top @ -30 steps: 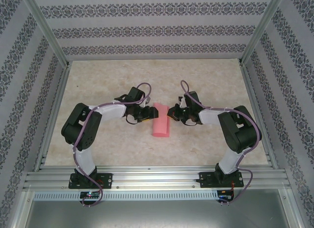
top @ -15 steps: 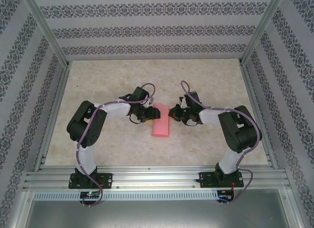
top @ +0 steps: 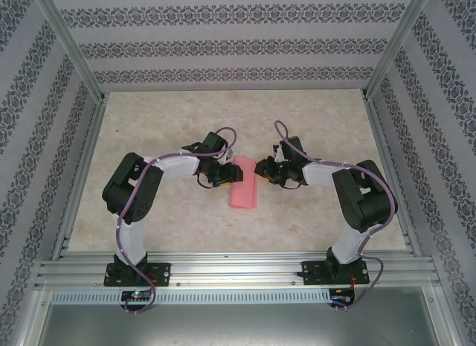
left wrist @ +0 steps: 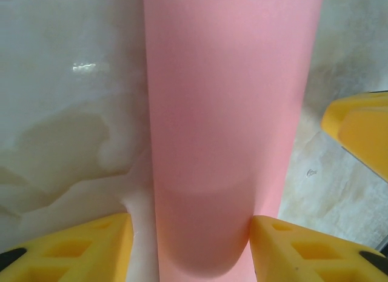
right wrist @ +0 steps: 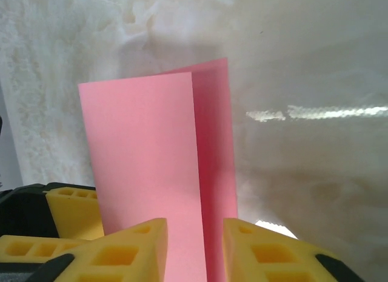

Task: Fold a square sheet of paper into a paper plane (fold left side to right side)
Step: First fold in half a square sheet of paper at the center of the table.

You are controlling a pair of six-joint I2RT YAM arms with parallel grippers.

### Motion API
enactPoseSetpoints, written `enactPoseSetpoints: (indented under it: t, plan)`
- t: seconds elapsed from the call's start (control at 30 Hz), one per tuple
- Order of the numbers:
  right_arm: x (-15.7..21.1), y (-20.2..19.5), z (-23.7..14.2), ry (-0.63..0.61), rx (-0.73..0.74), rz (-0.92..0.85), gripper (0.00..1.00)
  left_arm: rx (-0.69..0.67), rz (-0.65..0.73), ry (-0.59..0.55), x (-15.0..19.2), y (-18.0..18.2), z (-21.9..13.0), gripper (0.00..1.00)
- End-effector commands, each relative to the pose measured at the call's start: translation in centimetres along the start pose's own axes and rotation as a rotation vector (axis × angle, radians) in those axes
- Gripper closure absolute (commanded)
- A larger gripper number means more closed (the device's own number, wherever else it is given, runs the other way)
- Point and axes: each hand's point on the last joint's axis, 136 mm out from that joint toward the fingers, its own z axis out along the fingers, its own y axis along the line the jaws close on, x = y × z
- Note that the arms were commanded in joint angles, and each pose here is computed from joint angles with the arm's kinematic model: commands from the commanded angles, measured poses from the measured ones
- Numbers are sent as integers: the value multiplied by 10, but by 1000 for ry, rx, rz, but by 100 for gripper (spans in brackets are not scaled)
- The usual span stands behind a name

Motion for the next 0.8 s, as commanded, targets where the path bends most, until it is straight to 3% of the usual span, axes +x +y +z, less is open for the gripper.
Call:
enactPoseSetpoints:
  t: [0.0,0.13,0.3,0.77]
  plan:
    - [-17,11,-21,-61,25,-63,64,-22,21,2,-1,-2,2,45]
    - [-20,7,-37,-100,66,-86,53,-26,22,2,-2,-3,2,45]
    - [-19,-1,-49,-127,78,-72,48,-32,17,4,-3,-2,3,44]
    - [-21,-3,-49,-149,65,-61,47,-70,35,25,2,-1,3,44]
